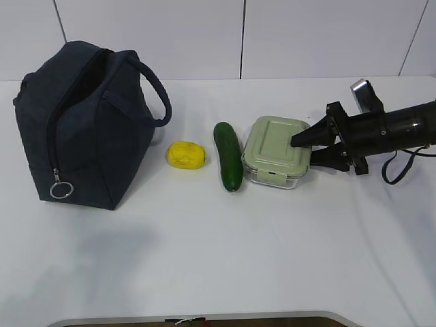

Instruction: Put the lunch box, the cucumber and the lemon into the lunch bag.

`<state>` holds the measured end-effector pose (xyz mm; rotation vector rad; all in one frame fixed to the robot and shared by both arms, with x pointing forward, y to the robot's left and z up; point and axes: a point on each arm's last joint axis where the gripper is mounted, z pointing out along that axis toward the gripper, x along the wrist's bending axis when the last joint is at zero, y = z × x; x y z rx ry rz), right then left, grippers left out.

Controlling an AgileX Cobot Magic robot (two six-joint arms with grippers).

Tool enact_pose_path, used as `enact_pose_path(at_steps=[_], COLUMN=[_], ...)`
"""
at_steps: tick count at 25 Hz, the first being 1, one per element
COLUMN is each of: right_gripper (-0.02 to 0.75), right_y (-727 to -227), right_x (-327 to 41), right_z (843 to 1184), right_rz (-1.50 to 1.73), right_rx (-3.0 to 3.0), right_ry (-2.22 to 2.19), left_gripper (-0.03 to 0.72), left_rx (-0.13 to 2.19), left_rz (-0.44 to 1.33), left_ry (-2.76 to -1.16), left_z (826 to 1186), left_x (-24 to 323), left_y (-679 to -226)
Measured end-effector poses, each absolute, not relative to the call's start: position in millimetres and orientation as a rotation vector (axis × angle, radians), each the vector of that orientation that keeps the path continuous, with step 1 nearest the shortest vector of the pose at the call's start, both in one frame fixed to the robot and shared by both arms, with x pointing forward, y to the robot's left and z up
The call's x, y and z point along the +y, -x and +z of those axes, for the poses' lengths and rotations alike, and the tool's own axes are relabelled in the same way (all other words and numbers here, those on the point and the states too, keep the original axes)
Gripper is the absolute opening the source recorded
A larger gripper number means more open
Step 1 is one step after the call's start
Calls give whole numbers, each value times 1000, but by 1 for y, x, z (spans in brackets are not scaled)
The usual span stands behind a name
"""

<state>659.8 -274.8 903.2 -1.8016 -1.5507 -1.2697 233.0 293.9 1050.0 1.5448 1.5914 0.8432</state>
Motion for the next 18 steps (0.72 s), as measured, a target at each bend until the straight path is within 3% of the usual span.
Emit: enact_pose_path(at_steps=[18], right_gripper=[377], right_y=[-658], right_x=[-273], right_z=[903], right_rz=[-1262], right_rx=[-1560], right_ry=[1767], left_gripper=[242], left_rx=[1591], left_rz=[843], left_ry=[-1545], left_z=[1050], left_x=[294], left_y=[-233])
